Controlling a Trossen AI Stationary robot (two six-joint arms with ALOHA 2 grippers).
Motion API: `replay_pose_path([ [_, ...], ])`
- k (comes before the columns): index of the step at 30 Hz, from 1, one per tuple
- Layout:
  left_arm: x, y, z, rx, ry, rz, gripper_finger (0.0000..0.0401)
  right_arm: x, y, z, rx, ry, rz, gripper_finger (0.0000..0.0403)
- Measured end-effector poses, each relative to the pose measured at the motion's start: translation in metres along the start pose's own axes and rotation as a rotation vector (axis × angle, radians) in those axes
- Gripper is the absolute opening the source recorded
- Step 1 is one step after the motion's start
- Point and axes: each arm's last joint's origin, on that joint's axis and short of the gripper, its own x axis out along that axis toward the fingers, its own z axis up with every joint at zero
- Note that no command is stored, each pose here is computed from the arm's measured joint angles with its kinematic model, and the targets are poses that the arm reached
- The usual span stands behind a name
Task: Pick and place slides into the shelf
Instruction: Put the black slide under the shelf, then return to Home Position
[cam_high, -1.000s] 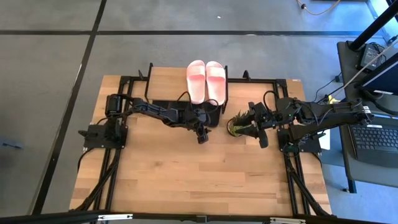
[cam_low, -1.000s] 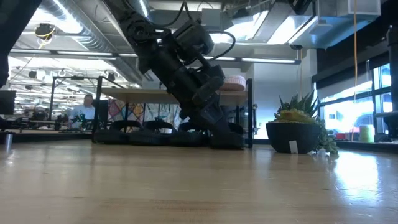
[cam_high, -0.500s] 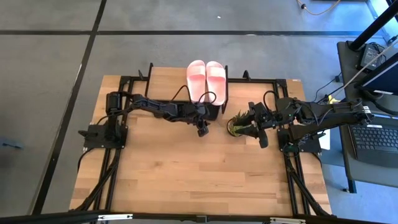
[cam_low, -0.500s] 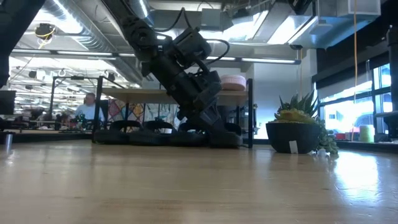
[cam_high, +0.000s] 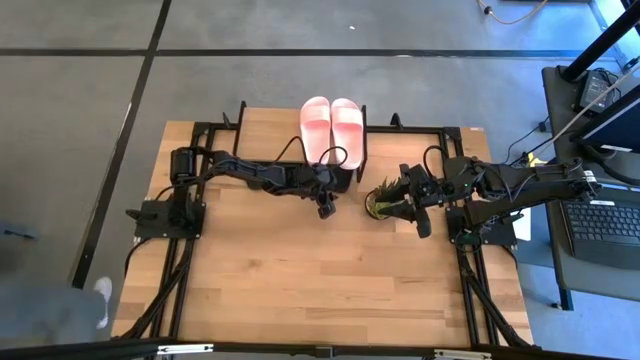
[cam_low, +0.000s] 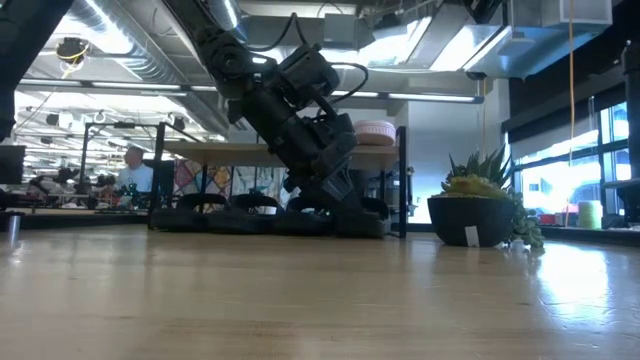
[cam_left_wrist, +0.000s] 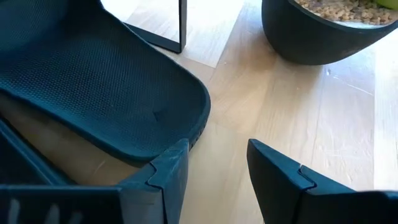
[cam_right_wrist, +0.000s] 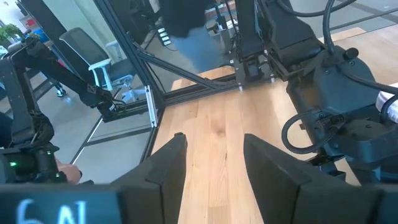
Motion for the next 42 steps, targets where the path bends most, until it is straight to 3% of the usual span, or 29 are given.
replay_pose_path([
  [11, -0.019, -0.015, 0.011, -0.014, -0.029, -0.124, 0.0156, 0.0, 0.0, 0.0, 0.0, 0.0, 0.0, 0.0161],
  [18, -0.084, -0.026, 0.046, 0.003, -0.155, -0.34, 0.0156, 0.0, 0.0, 0.0, -0.003, 0.0, 0.001, 0.0161],
  [23, -0.148, -0.025, 0.068, 0.028, -0.286, -0.411, 0.0156, 0.0, 0.0, 0.0, -0.034, 0.0, 0.0, 0.0161],
  [27, -0.193, -0.021, 0.073, 0.051, -0.355, -0.408, 0.0156, 0.0, 0.0, 0.0, -0.054, 0.0, 0.0, 0.0161],
  [35, -0.255, -0.004, 0.051, 0.055, -0.277, -0.179, 0.0156, 0.0, 0.0, 0.0, -0.077, 0.0, 0.0, 0.0161],
  [42, -0.315, 0.0, 0.041, 0.1, -0.437, -0.217, 0.0156, -0.002, 0.0, 0.0, -0.079, -0.001, 0.002, 0.0161],
])
